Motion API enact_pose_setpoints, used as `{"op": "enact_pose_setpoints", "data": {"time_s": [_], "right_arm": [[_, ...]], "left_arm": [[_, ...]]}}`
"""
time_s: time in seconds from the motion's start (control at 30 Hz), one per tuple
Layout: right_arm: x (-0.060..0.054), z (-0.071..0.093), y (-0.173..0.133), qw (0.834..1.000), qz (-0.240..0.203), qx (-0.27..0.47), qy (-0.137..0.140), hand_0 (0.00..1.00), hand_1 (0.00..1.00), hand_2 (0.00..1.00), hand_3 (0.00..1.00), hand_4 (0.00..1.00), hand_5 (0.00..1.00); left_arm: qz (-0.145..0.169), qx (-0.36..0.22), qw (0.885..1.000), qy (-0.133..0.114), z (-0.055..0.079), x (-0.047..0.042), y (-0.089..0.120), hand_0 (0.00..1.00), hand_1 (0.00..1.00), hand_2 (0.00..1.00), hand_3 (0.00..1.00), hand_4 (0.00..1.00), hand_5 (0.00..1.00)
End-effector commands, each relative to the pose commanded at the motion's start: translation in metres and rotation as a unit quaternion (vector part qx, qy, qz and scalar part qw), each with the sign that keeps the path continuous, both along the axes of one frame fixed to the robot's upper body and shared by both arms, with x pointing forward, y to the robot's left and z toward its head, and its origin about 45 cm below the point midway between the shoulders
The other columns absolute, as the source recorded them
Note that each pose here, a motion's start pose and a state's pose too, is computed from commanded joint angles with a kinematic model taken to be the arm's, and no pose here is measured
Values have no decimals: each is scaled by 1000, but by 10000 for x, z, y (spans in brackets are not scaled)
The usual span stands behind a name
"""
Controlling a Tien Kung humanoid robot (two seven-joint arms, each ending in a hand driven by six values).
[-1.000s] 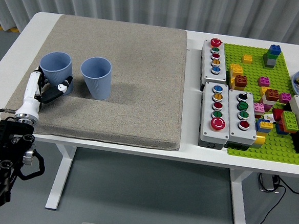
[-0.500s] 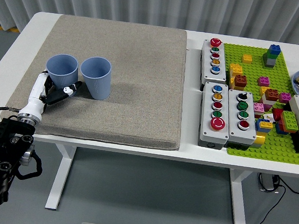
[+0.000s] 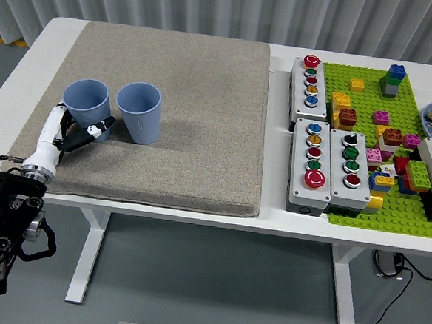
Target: Pick cup pour cup place
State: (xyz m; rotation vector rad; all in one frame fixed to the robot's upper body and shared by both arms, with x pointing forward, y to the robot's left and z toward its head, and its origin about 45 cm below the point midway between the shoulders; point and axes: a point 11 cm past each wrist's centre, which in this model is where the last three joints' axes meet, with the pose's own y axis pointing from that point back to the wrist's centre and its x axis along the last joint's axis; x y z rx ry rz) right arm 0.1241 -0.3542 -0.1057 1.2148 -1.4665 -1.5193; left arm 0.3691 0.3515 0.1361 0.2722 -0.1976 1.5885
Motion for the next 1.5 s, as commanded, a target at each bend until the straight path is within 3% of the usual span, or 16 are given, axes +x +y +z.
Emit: {"op": "enact_pose_setpoints", "data": {"time_s": [0.3, 0.6, 0.93, 1.13, 1.3, 1.4, 1.47, 1.5], "right_arm": [[-33, -8, -1, 1000, 2, 0, 3, 748, 703, 756, 609, 101, 282], [-73, -18, -1, 1000, 3, 0, 7, 748, 704, 756, 609, 101, 284], [-67, -15, -8, 1000, 0, 0, 6, 747, 702, 756, 608, 100, 284], [-76, -16, -11, 1000, 1, 0, 7, 747, 702, 756, 608, 100, 284], [-66, -13, -15, 1000, 0, -1, 6, 748, 703, 756, 609, 99, 285], [-59, -11, -17, 1000, 0, -1, 6, 748, 702, 756, 609, 99, 284], [-55, -9, -21, 1000, -1, -2, 6, 748, 702, 756, 609, 99, 284], [-55, -9, -22, 1000, -1, -2, 6, 748, 702, 756, 609, 99, 284]], "left_arm": [[-2, 9, 1000, 6, -11, -57, 51, 799, 831, 998, 998, 983, 400], [1, 17, 1000, 10, -20, -204, 165, 802, 834, 998, 998, 984, 403], [3, 31, 999, -9, 143, -426, 314, 801, 834, 998, 998, 986, 407], [9, 32, 999, -23, 237, -481, 355, 801, 834, 998, 998, 986, 407], [28, 22, 998, -56, 430, -454, 431, 801, 828, 998, 998, 987, 413], [38, 18, 995, -90, 660, -387, 498, 802, 830, 998, 998, 986, 433], [48, -1, 990, -131, 950, -328, 573, 802, 830, 998, 998, 986, 433], [49, -6, 989, -139, 1006, -322, 585, 802, 830, 998, 998, 986, 433]]}}
